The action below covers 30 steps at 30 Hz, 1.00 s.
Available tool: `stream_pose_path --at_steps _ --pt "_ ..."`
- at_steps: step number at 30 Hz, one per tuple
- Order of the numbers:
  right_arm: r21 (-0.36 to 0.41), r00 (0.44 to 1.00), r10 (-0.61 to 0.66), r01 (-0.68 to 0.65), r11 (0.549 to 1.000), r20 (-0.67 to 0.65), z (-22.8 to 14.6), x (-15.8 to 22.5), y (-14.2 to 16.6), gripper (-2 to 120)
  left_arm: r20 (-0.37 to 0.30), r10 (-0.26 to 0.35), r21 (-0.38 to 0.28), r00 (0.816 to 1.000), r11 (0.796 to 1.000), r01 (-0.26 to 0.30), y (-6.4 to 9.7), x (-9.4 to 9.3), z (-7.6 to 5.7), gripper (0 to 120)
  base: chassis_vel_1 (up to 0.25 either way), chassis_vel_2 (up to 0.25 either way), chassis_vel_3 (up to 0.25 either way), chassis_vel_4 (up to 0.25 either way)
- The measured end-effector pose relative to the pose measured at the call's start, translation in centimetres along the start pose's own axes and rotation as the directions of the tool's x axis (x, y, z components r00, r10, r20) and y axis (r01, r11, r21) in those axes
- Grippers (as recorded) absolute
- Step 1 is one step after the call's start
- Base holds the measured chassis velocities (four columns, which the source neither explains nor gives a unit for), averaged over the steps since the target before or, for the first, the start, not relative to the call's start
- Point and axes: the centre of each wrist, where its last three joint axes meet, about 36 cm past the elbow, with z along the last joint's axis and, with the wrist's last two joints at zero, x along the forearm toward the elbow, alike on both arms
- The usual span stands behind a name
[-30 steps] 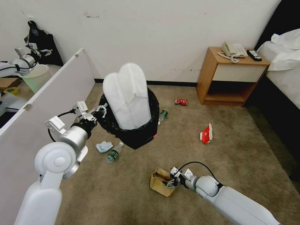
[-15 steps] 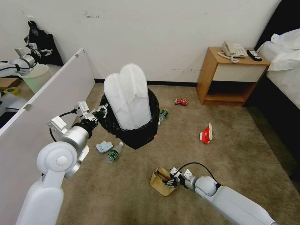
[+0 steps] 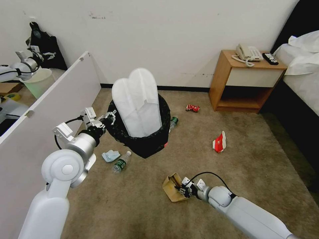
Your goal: Pick up the trash bin, then pick up the garbage from the floor and place it into the trash bin.
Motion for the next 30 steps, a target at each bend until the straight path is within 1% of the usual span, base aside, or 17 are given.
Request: stream_pose_path --at_steps 1,2,3,4,12,13,14,16,20,22,23,25,26,29,30 --pt "0.0 1.0 0.004 -0.004 1.0 0.006 -0.1 0.0 -0.1 10 0.0 0.0 0.0 1.0 1.0 0.0 0.0 0.0 0.0 4 0.0 0.0 0.0 0.0" --pt "0.0 1.0 0.004 -0.004 1.0 0.006 -0.1 0.0 -0.1 10 0.0 0.0 0.0 1.0 1.0 0.0 0.0 0.0 0.0 4 0.0 0.0 0.0 0.0" --pt "-0.002 1.0 0.009 -0.009 1.0 0.013 -0.1 0.1 -0.2 3 0.0 0.0 -0.001 1.0 1.0 0.0 0.0 0.0 0.0 4 0.0 0.0 0.0 0.0" --pt "-0.003 1.0 0.014 -0.014 1.0 0.023 -0.2 0.2 -0.3 0 0.0 0.0 -0.001 1.0 1.0 0.0 0.0 0.0 0.0 4 0.0 0.0 0.0 0.0" --pt "-0.015 0.994 0.057 -0.055 0.998 0.093 -1.2 1.6 -1.5 0 0.0 -0.001 -0.001 1.0 1.0 0.001 0.1 -0.2 -0.1 4 0.0 0.0 0.0 0.0" --pt "-0.017 0.99 0.078 -0.076 0.997 0.121 -1.7 2.3 -2.2 0 0.0 -0.001 -0.001 1.0 1.0 0.001 0.1 -0.3 -0.1 4 0.0 0.0 0.0 0.0" --pt "-0.017 0.99 0.078 -0.076 0.997 0.121 -1.7 2.3 -2.2 0 0.0 -0.001 -0.001 1.0 1.0 0.001 0.1 -0.3 -0.1 4 0.0 0.0 0.0 0.0" --pt "-0.028 0.975 0.12 -0.116 0.993 0.189 -3.0 3.9 -3.3 0 -0.004 0.002 -0.002 1.0 1.0 -0.002 0.0 -0.4 0.0 4 0.0 0.0 0.0 0.0" --pt "-0.032 0.961 0.15 -0.146 0.989 0.231 -3.8 4.9 -4.2 0 -0.005 0.002 -0.003 1.0 1.0 -0.002 -0.1 -0.5 0.0 4 0.0 0.0 0.0 0.0" --pt "-0.03 0.942 0.184 -0.183 0.983 0.281 -4.9 6.2 -5.2 0 -0.008 0.003 -0.005 1.0 1.0 -0.003 -0.1 -0.6 0.0 4 0.0 0.0 0.0 0.0" --pt "-0.03 0.942 0.184 -0.183 0.983 0.281 -4.9 6.2 -5.2 0 -0.008 0.003 -0.005 1.0 1.0 -0.003 -0.1 -0.6 0.0 4 0.0 0.0 0.0 0.0" --pt "-0.033 0.901 0.238 -0.243 0.969 0.362 -6.5 8.4 -6.7 0 -0.013 0.001 -0.007 1.0 1.0 -0.001 -0.1 -0.8 0.0 4 0.0 0.0 0.0 0.0" --pt "-0.033 0.901 0.238 -0.243 0.969 0.362 -6.5 8.4 -6.7 0 -0.013 0.001 -0.007 1.0 1.0 -0.001 -0.1 -0.8 0.0 4 0.0 0.0 0.0 0.0" --pt "-0.04 0.848 0.284 -0.298 0.954 0.449 -8.4 11.1 -8.0 0 -0.019 0.0 -0.007 1.0 1.0 0.0 -0.1 -1.0 -0.1 4 0.0 0.0 0.0 0.0" --pt "-0.04 0.848 0.284 -0.298 0.954 0.449 -8.4 11.1 -8.0 0 -0.019 0.0 -0.007 1.0 1.0 0.0 -0.1 -1.0 -0.1 4 0.0 0.0 0.0 0.0"
